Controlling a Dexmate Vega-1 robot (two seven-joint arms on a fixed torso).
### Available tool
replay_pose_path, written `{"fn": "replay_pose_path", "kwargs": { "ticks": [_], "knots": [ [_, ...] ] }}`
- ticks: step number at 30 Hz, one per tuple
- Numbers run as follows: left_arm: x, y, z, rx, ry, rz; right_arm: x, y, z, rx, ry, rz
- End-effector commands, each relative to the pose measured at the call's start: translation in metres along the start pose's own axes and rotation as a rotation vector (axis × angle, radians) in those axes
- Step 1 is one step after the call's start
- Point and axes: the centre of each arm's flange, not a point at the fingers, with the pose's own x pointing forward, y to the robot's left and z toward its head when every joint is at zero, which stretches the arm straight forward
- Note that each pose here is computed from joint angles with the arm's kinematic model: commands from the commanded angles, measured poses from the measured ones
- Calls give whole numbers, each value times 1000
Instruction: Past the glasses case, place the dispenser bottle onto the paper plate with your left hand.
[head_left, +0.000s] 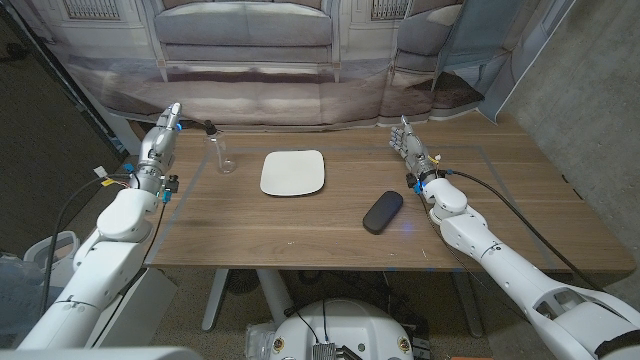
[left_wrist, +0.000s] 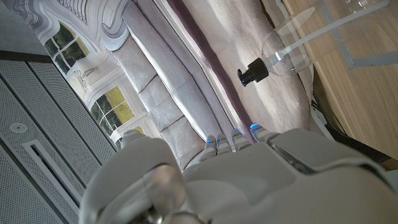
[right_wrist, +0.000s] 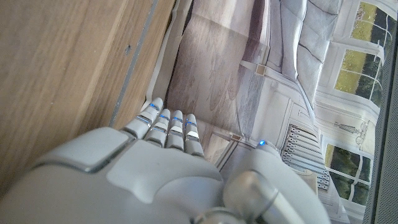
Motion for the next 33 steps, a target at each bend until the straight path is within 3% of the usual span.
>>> {"fn": "replay_pose_path", "kwargs": {
  "ticks": [1, 17, 33],
  "knots": [
    [10, -1, -12, 4, 12, 15, 3, -1, 2, -6, -4, -1],
    [8, 5, -15, 36, 36, 36, 5, 4, 1, -8, -1, 2],
    [15, 8, -20, 114, 76, 54, 10, 8, -4, -3, 7, 2]
  ]
}}
